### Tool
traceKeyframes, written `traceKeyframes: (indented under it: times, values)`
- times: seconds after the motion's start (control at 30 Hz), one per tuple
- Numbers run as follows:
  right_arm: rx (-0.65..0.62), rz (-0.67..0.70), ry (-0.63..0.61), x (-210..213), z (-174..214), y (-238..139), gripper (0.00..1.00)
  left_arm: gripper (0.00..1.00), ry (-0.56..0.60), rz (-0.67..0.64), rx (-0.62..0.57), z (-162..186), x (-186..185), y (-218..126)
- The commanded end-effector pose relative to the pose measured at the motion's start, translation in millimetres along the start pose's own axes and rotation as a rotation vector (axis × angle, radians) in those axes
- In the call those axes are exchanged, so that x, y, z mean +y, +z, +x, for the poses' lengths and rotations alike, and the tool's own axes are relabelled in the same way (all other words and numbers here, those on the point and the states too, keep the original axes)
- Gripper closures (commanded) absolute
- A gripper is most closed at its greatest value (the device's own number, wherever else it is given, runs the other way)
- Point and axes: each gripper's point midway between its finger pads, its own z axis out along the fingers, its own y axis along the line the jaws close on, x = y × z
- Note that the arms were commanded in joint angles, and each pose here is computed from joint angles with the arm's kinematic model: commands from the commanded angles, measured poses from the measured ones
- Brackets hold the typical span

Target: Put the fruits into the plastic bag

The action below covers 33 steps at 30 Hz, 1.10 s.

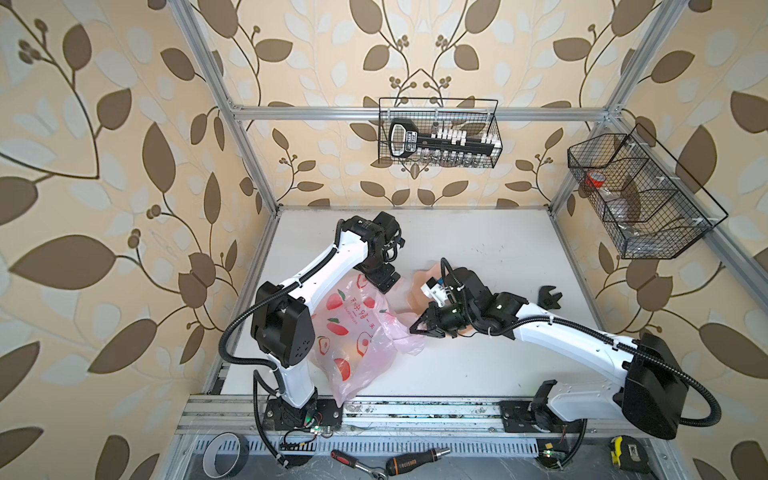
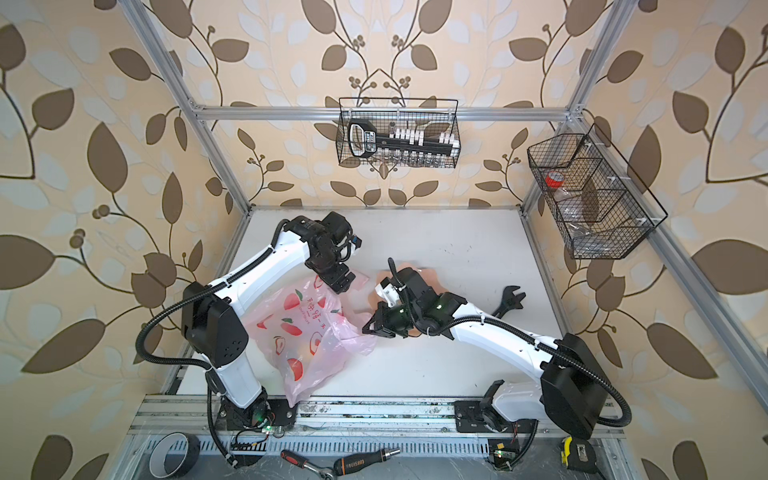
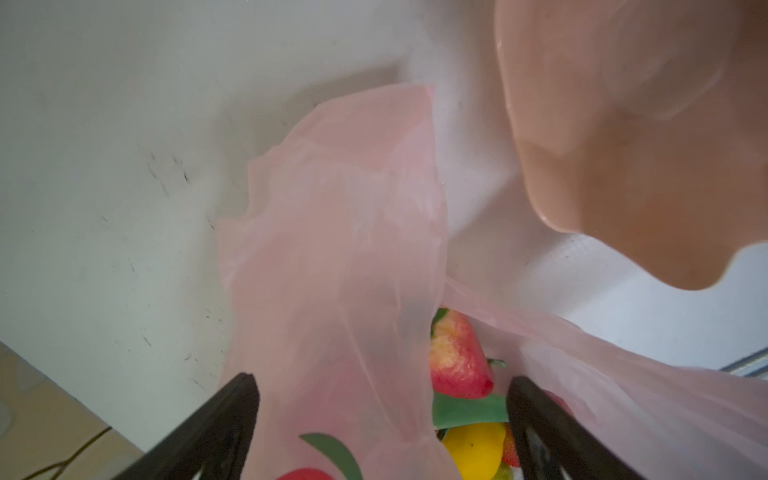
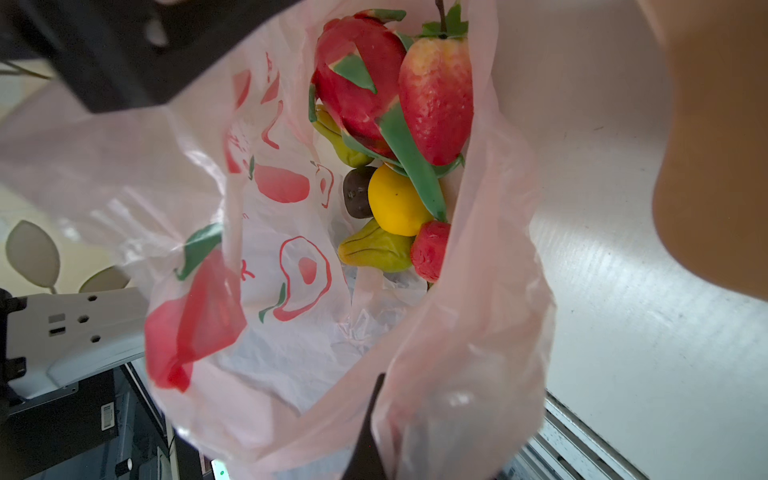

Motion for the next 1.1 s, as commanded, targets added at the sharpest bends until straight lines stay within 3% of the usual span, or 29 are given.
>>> traceKeyframes:
  times: [0.0,0.2,0.23,0.27,0.47,0.67,0.93,1.07]
  values:
    - [-0.005,-0.021,-0.047,17,-3,-6,0.97,0.15,0.01,-0.162,0.072,10,26,12]
    - [-0.018,-0.051,-0.078,33,-10,-11,0.98,0.78,-0.015,-0.281,0.031,0,50,3]
    - [-0.026,-0.062,-0.086,37,-14,-14,0.99,0.94,-0.033,-0.293,0.023,0,56,-2]
    - [-0.034,-0.07,-0.089,40,-17,-16,1.0,1.0,-0.07,-0.308,0.008,1,64,-11]
    - [-0.124,-0.124,-0.141,70,-45,-37,1.0,1.0,-0.296,-0.286,-0.299,-10,101,-101]
    - [-0.201,-0.204,-0.225,110,-81,-56,1.0,1.0,-0.422,-0.236,-0.517,-6,117,-171]
    - [-0.385,-0.29,-0.325,161,-150,-101,1.0,1.0,-0.514,-0.256,-0.709,-11,131,-232]
    - [-0.448,-0.32,-0.362,178,-181,-115,1.0,1.0,-0.561,-0.276,-0.725,-9,142,-235]
